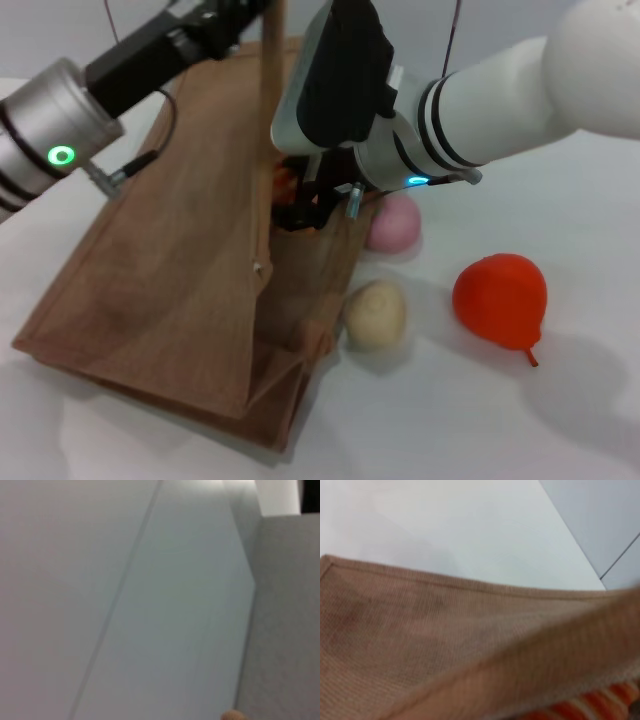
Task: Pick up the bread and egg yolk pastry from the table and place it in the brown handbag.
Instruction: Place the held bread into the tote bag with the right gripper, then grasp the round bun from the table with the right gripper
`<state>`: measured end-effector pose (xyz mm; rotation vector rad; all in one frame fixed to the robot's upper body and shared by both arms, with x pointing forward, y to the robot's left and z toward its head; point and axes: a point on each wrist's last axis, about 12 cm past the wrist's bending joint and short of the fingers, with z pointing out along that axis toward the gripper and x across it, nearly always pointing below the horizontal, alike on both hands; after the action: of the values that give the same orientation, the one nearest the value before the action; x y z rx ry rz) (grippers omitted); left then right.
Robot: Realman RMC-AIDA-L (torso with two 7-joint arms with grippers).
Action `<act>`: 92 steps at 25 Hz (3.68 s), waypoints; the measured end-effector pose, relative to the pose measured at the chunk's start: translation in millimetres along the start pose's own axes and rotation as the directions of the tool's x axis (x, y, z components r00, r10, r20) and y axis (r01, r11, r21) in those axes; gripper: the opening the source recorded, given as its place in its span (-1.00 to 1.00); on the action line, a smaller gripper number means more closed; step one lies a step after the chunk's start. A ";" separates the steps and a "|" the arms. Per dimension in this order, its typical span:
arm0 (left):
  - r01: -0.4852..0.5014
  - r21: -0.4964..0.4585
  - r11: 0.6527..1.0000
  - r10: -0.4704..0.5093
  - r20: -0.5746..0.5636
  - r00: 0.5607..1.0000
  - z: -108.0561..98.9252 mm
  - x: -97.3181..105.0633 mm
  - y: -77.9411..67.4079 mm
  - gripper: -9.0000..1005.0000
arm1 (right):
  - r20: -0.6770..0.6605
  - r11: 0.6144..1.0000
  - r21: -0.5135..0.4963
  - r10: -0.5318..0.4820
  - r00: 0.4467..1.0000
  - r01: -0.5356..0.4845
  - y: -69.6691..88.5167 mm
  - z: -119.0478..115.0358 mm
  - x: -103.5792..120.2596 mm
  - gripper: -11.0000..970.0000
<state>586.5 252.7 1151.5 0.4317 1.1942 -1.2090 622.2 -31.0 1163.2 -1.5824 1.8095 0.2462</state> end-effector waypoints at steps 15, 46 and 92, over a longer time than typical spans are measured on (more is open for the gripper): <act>-0.041 -0.227 0.973 0.081 0.170 0.982 -58.1 -7.9 5.2 -0.68 | 0.101 0.997 0.014 -0.080 0.992 0.079 27.8 -6.5 11.3 0.69; -0.042 -0.432 0.901 0.153 0.227 0.962 -101.3 1.0 5.3 -0.67 | -0.003 0.969 -0.195 0.154 0.988 -0.151 26.3 -51.1 105.2 0.68; -0.027 -0.417 0.909 0.132 0.224 0.966 -93.1 5.4 6.2 -0.66 | -0.059 0.974 -0.204 0.089 0.994 -0.099 30.6 -19.9 111.3 0.19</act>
<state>547.7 326.5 1109.5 0.0103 1.1623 -0.8773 586.5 -123.1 1100.2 -1.6578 1.9526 0.4558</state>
